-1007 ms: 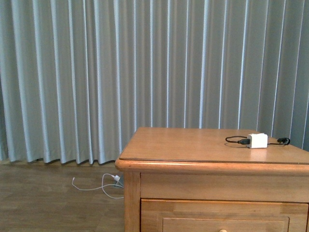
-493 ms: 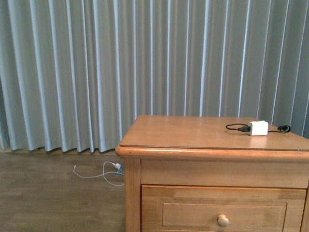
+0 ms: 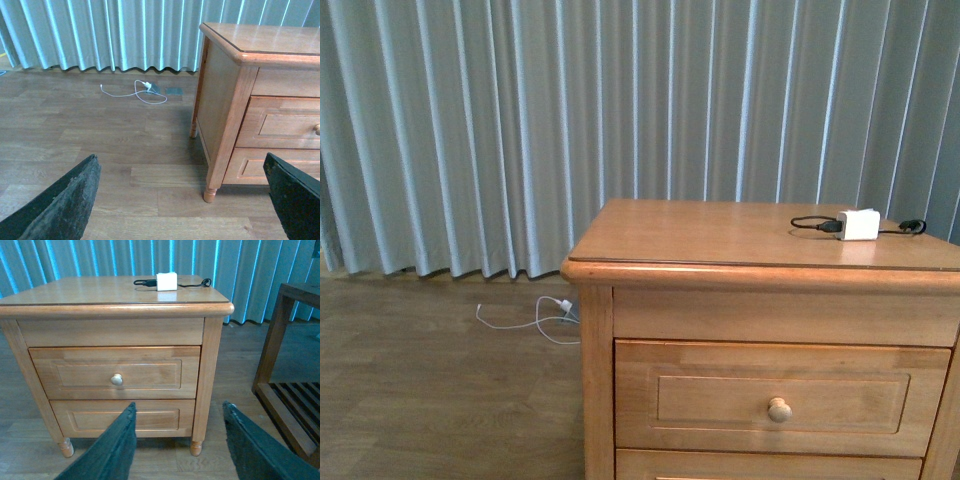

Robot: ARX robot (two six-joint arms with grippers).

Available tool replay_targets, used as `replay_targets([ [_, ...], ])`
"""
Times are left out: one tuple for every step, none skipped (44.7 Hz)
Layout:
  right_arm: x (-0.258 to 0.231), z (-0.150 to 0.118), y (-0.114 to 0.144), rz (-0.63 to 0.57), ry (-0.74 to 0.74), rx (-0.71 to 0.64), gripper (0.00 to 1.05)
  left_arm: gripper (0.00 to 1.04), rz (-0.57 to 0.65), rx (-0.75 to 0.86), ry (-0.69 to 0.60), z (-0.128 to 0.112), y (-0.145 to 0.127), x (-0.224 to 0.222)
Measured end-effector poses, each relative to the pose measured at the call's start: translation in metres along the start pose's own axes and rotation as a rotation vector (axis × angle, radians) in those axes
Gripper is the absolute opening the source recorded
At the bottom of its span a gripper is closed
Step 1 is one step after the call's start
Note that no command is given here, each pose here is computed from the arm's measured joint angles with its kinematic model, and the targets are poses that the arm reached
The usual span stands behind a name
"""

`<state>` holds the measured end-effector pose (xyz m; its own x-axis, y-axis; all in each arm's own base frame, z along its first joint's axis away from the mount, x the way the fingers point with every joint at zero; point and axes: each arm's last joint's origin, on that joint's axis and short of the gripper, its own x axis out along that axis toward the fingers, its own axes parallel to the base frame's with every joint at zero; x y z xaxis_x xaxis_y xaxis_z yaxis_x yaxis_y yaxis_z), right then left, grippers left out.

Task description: Place pink marker in drawer with both arms

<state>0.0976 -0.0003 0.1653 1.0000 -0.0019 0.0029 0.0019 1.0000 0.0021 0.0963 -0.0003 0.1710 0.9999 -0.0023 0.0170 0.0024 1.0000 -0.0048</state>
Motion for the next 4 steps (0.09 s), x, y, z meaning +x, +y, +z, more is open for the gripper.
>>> replay_targets([
  [0.0000,0.0000,0.0000,0.000,0.000,0.000,0.58,0.99,0.000,0.000,0.000,0.0000,0.0000,0.0000],
  [0.0000,0.0000,0.0000,0.000,0.000,0.000,0.62,0.99,0.000,0.000,0.000,0.0000,0.0000,0.0000],
  [0.0000,0.0000,0.0000,0.000,0.000,0.000,0.65,0.99,0.000,0.000,0.000,0.0000,0.0000,0.0000],
  [0.0000,0.0000,0.0000,0.000,0.000,0.000,0.69,0.99,0.000,0.000,0.000,0.0000,0.0000,0.0000],
])
